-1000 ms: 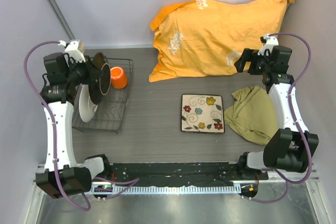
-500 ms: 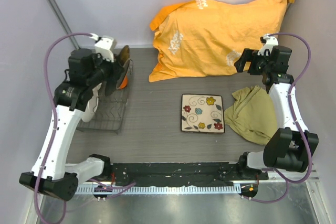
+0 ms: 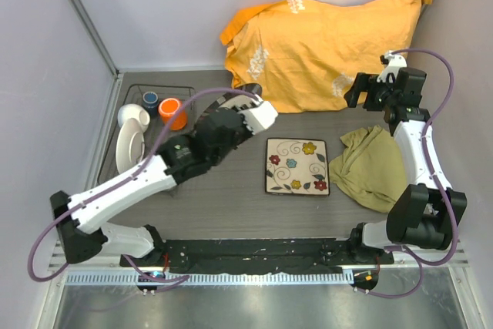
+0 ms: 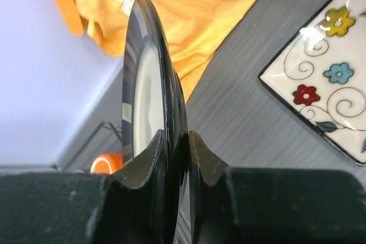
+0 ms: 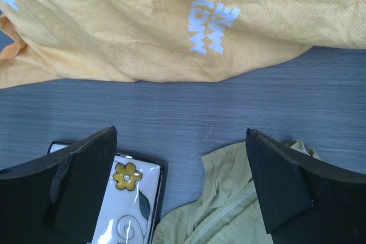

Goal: Unload the mixed dishes from the dish rack
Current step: Place the plate at the center of the board.

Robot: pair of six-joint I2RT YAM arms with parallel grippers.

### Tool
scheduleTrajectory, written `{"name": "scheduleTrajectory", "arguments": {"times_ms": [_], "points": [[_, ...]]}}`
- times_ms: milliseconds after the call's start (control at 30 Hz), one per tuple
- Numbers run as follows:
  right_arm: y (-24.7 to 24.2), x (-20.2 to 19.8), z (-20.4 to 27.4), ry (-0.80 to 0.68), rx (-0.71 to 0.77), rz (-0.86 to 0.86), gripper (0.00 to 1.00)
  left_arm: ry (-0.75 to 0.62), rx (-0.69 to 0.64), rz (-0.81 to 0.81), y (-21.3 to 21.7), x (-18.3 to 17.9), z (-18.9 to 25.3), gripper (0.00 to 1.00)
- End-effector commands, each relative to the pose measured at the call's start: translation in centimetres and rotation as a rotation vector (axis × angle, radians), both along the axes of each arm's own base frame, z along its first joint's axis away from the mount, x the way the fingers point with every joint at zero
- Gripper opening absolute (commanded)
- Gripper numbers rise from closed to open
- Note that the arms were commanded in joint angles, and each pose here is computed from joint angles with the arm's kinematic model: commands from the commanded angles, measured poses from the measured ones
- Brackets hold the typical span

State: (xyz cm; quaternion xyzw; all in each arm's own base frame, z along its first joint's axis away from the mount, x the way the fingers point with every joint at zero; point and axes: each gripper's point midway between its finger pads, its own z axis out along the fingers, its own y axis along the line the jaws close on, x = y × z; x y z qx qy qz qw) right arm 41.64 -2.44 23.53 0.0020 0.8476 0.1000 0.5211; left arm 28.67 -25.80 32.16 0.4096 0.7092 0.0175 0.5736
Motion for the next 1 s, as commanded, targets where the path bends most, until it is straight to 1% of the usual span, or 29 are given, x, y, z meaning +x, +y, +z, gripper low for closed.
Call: {"name": "scheduleTrajectory", "arguments": {"times_ms": [0, 33, 100, 133, 200, 233, 267, 300, 333, 433, 467, 500, 533, 633, 900, 967], "points": [[-0.6, 0.6, 0.4, -0.017, -0.036, -0.013, 1.00, -0.321, 0.055, 0.087, -2.0, 1.4, 4.6, 0.00], [-0.7, 0.6, 0.4, -0.015, -0.036, -0.017, 1.00, -0.325, 0.081, 0.073, -2.8, 1.2, 3.5, 0.00], [-0.7, 0.6, 0.4, -0.016, -0.039, -0.021, 1.00, -0.349, 0.073, 0.038, -4.9, 0.2, 3.3, 0.00], [-0.8, 0.6, 0.5, -0.017, -0.038, -0.023, 1.00, -0.345, 0.102, 0.007, -6.4, -0.3, 2.0, 0.00], [-0.9, 0.5, 0.8, -0.026, -0.042, -0.033, 1.00, -0.358, 0.100, -0.010, -7.7, -0.5, 1.4, 0.00], [-1.0, 0.5, 0.8, -0.029, -0.043, -0.035, 0.99, -0.362, 0.139, -0.040, -9.0, -1.0, 0.1, 0.00], [-1.0, 0.4, 1.1, -0.036, -0.046, -0.040, 1.00, -0.380, 0.120, -0.046, -9.8, -1.2, 0.0, 0.00], [-1.1, 0.4, 1.1, -0.040, -0.049, -0.043, 1.00, -0.386, 0.131, -0.055, -10.4, -1.3, -0.5, 0.00], [-1.1, 0.4, 1.2, -0.043, -0.051, -0.043, 1.00, -0.386, 0.164, -0.078, -11.5, -1.7, -2.0, 0.00], [-1.2, 0.5, 1.2, -0.042, -0.055, -0.045, 1.00, -0.399, 0.169, -0.113, -13.6, -2.6, -3.5, 0.00], [-1.2, 0.5, 1.2, -0.042, -0.057, -0.046, 1.00, -0.402, 0.205, -0.128, -14.4, -2.7, -4.8, 0.00], [-1.2, 0.5, 1.1, -0.040, -0.057, -0.047, 1.00, -0.415, 0.190, -0.129, -15.0, -2.9, -4.9, 0.00], [-1.2, 0.5, 0.9, -0.036, -0.058, -0.046, 0.99, -0.416, 0.222, -0.150, -15.7, -3.3, -6.4, 0.00], [-1.4, 0.5, 0.7, -0.031, -0.061, -0.049, 1.00, -0.432, 0.229, -0.167, -17.0, -4.2, -8.0, 0.00], [-1.6, 0.5, 0.5, -0.022, -0.057, -0.047, 1.00, -0.417, 0.289, -0.228, -19.8, -6.0, -13.7, 0.00], [-1.5, 0.6, 0.5, -0.022, -0.055, -0.043, 1.00, -0.422, 0.285, -0.227, -20.2, -6.1, -14.2, 0.00]]}}
